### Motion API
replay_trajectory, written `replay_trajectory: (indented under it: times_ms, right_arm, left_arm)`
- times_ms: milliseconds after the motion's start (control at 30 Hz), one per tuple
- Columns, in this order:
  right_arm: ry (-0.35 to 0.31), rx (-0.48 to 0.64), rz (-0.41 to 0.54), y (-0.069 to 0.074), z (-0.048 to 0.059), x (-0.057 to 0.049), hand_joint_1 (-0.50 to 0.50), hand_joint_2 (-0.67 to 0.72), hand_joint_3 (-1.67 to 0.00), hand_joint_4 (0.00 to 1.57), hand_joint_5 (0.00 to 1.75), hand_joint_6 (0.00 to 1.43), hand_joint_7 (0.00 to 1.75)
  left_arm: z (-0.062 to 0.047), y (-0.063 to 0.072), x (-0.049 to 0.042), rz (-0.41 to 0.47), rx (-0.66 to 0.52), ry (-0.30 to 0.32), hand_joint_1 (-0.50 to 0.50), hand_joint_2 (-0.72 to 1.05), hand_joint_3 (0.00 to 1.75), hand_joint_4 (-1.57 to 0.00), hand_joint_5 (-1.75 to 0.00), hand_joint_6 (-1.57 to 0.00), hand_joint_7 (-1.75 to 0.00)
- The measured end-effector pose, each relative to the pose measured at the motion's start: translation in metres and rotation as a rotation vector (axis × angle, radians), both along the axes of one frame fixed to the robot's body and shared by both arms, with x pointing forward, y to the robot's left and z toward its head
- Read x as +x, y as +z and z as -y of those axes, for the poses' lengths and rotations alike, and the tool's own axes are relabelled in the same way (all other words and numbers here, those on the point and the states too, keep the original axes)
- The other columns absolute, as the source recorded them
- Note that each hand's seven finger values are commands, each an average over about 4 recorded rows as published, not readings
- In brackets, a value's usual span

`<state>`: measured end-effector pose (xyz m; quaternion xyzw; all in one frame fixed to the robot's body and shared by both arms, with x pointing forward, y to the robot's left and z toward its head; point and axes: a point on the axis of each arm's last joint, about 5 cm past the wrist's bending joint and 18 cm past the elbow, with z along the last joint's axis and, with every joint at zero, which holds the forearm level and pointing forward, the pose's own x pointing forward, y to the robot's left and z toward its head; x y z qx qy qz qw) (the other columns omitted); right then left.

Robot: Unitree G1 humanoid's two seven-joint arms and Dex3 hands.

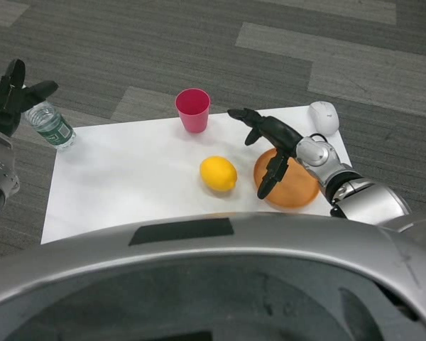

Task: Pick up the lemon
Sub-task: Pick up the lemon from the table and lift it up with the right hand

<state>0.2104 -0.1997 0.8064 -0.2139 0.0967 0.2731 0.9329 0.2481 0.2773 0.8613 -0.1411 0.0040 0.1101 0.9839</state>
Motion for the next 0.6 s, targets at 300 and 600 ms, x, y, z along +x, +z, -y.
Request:
replay_trajectory:
  times_ms: [300,600]
  right_arm:
    - [-0.037,0.027,0.089,0.007,0.005,-0.004,0.03,-0.07,-0.30,0.00,1.58,0.00,0.07]
    - [0.226,-0.173,0.179,0.018,-0.014,0.001,-0.08,-0.41,-0.91,0.00,1.45,0.00,0.07]
  left_arm:
    - [0.000,0.000,0.0001,0.001,-0.001,-0.002,0.50,0.96,0.09,0.00,0.00,0.00,0.00]
    - [0.001,0.000,0.0002,0.002,-0.002,-0.003,0.50,0.96,0.09,0.00,0.00,0.00,0.00]
